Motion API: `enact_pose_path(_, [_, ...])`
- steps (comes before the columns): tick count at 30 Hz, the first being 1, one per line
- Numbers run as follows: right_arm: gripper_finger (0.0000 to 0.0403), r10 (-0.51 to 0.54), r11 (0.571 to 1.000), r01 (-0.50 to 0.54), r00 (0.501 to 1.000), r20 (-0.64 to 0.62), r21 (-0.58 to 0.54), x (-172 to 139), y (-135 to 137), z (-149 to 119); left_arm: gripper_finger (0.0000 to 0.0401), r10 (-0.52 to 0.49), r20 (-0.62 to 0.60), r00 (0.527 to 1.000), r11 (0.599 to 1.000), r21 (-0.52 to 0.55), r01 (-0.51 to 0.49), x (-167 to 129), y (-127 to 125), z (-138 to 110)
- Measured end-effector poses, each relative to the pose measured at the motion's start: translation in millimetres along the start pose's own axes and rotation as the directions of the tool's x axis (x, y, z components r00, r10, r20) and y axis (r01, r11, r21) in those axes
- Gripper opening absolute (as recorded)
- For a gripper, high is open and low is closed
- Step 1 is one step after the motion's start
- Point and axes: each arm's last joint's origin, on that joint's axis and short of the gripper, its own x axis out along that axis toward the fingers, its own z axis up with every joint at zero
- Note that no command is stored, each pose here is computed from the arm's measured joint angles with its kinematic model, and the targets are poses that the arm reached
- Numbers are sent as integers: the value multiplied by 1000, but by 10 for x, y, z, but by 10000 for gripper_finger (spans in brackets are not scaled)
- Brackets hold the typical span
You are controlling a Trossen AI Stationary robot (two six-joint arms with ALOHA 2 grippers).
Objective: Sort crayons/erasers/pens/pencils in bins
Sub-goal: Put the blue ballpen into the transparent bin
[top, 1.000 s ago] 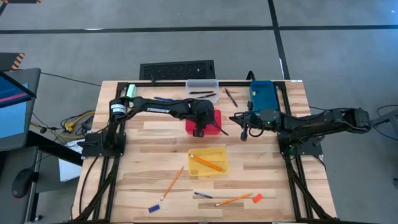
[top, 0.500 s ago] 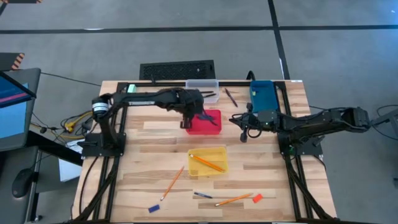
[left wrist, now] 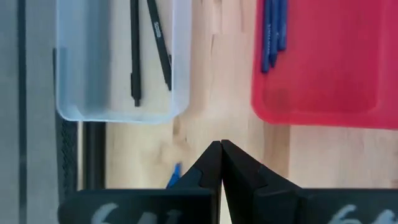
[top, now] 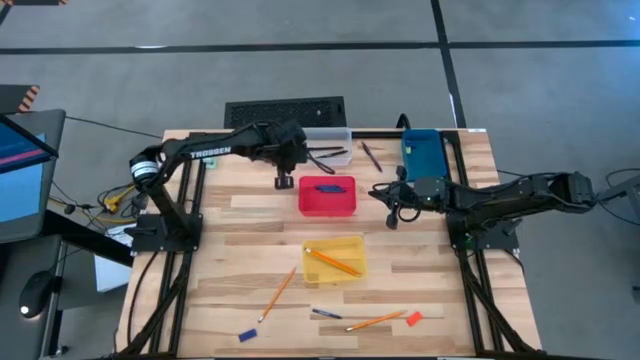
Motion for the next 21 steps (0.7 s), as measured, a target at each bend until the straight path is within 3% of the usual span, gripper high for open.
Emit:
enact_pose_path(4, [4, 0, 1000, 0, 1000, -1, -1, 0, 0, 0, 0, -1, 50, 999, 1000, -22, 2, 113, -70, -187])
enact_pose_path(10, [2, 0, 1000, 0, 1000, 2, -3, 0, 0, 2, 0, 21, 137, 990, 998, -62, -12, 30, -81, -463])
enact_pose_path(21, [3, -3, 1000, 3, 999, 34, 2, 0, -4, 33, 0, 11, 35, 999, 996, -89, -8, 153, 379, -908])
